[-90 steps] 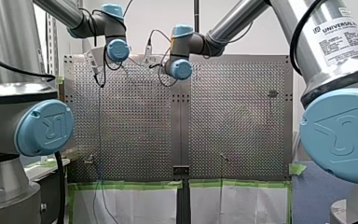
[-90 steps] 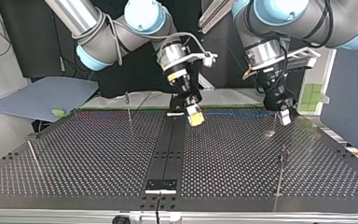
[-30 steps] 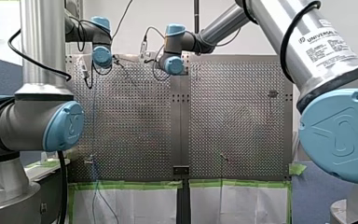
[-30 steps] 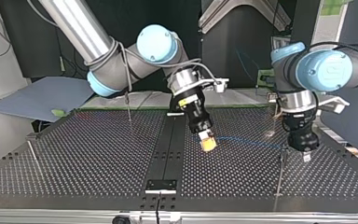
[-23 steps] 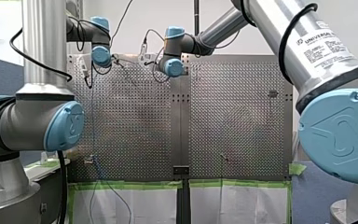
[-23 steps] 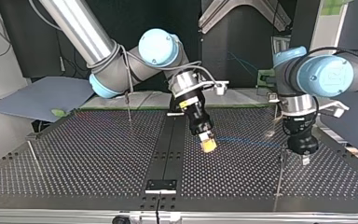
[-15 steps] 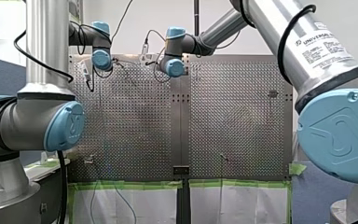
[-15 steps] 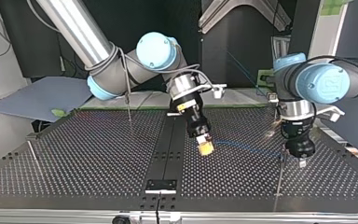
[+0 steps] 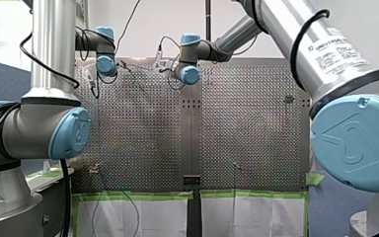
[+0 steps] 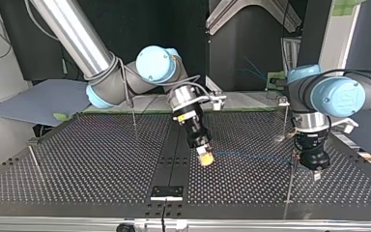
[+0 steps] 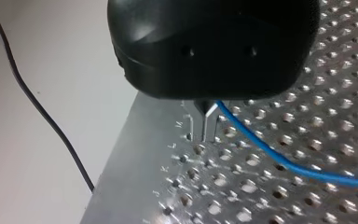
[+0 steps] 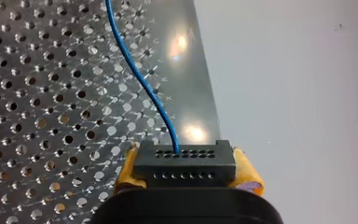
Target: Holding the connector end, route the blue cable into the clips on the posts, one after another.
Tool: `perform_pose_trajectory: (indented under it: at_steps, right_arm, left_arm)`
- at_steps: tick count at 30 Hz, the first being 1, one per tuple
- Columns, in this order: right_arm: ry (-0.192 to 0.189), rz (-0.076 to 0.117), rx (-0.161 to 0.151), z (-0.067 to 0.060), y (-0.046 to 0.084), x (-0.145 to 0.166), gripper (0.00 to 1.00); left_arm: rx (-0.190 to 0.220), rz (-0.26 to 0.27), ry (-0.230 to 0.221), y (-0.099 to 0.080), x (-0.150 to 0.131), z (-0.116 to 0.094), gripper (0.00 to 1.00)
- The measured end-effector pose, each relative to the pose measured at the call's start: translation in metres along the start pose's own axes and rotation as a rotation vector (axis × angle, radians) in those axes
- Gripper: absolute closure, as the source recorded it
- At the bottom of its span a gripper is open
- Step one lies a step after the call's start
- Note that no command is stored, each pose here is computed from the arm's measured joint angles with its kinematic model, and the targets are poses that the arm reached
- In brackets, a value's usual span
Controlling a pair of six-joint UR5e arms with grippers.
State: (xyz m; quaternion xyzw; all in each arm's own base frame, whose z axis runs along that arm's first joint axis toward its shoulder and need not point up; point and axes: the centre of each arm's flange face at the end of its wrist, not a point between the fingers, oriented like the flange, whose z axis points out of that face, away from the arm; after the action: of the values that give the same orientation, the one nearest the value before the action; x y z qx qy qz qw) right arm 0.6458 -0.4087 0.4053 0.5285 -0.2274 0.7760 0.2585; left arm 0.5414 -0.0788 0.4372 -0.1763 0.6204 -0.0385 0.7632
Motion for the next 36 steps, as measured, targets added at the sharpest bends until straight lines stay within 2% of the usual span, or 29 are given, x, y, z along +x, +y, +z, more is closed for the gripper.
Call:
perform_pose_trajectory:
  at_steps: [5,9,17,31,32,33,34,35,36]
  right_arm:
    - [0.011,-0.002,0.006,0.01,0.004,-0.002,1.0]
    - [0.03,-0.005,0.007,0.017,0.007,0.005,1.0]
    - [0.041,-0.012,0.001,0.026,0.022,0.006,1.0]
    - [0.04,-0.012,0.0,0.03,0.034,0.006,1.0]
    - [0.039,-0.011,-0.001,0.03,0.035,0.006,1.0]
    - [0.039,-0.011,-0.002,0.03,0.036,0.006,1.0]
    - [0.039,-0.012,-0.002,0.03,0.037,0.006,1.0]
    - [0.039,-0.012,-0.003,0.03,0.038,0.006,1.0]
    - [0.038,-0.012,-0.004,0.03,0.039,0.006,1.0]
  left_arm:
    - [0.018,-0.037,-0.028,-0.003,-0.007,0.012,1.0]
    - [0.013,-0.048,-0.016,0.001,0.003,0.02,1.0]
    - [0.003,-0.061,-0.01,0.01,0.013,0.028,1.0]
    - [0.009,-0.079,0.007,0.018,0.021,0.034,1.0]
    - [0.007,-0.079,0.008,0.019,0.021,0.034,0.94]
    - [0.004,-0.079,0.009,0.019,0.021,0.034,0.94]
    - [0.002,-0.079,0.011,0.019,0.021,0.034,0.84]
    - [0.0,-0.079,0.012,0.019,0.021,0.033,0.67]
    - [-0.002,-0.079,0.014,0.019,0.022,0.033,0.67]
